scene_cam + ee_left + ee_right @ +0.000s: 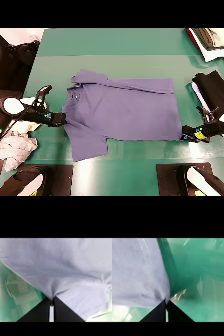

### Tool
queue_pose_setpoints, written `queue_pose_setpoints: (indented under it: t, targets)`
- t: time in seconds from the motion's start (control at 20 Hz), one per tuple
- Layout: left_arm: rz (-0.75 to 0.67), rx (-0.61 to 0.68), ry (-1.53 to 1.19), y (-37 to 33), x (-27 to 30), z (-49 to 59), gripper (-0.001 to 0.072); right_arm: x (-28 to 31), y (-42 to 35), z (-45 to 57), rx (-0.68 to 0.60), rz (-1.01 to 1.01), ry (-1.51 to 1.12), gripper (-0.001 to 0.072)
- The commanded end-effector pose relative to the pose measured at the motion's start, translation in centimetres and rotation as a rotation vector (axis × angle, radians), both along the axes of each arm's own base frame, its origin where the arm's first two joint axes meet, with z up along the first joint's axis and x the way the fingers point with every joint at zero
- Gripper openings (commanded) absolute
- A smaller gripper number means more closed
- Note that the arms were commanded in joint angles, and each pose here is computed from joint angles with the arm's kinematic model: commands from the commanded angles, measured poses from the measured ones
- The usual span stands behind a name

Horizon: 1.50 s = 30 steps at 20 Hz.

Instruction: Fold the shirts.

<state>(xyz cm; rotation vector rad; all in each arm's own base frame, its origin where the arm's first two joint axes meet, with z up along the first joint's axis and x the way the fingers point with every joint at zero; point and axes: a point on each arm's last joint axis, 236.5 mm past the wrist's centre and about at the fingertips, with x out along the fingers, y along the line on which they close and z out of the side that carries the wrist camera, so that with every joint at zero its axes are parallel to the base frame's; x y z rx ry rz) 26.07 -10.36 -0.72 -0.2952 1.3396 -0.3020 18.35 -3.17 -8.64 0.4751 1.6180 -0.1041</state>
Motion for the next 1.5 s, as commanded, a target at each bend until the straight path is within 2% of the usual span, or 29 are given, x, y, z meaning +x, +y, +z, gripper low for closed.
queue_pose_setpoints:
  t: [0.0, 0.15, 0.4, 0.6, 0.8, 0.95, 1.1, 1.25, 1.35, 1.45]
  targets:
    - [0.004, -0.002, -0.036, 0.0, 0.9, 1.0, 0.0029, 2.2, -0.4, 2.3, -0.02, -0.003, -0.093, 0.0016]
    - [0.002, -0.027, -0.18, -0.5, 4.2, 6.7, 0.0029, 8.1, 0.1, 9.5, -0.007, -0.035, -0.389, 0.0015]
    - [-0.012, -0.057, -0.583, -1.0, 8.6, 24.0, 0.003, 15.4, 1.8, 29.4, 0.017, -0.084, -1.015, 0.0014]
    - [-0.012, -0.084, -0.992, -0.9, 6.5, 41.0, 0.003, 14.0, 3.1, 46.3, -0.12, -0.025, -1.475, 0.0014]
    - [-0.007, -0.114, -1.377, -0.3, -1.2, 55.0, 0.0029, 8.8, 5.3, 57.4, -0.218, 0.051, -1.758, 0.0014]
    - [-0.004, -0.183, -1.576, -0.4, -7.2, 60.7, 0.003, 5.7, 6.8, 60.8, -0.253, 0.109, -1.827, 0.0014]
    - [-0.018, -0.285, -1.679, -1.0, -11.8, 63.3, 0.0029, 3.6, 6.1, 61.7, -0.412, 0.153, -1.79, 0.0012]
    - [-0.057, -0.394, -1.736, -2.0, -15.2, 65.0, 0.0029, 2.5, 3.3, 61.5, -0.559, 0.109, -1.678, 0.0012]
    - [-0.061, -0.373, -1.712, -2.1, -14.8, 64.3, 0.0029, 2.9, 1.2, 60.3, -0.603, 0.066, -1.559, 0.0012]
    - [-0.038, -0.29, -1.619, -1.5, -11.4, 61.6, 0.0029, 4.8, 0.2, 58.2, -0.566, 0.056, -1.44, 0.0012]
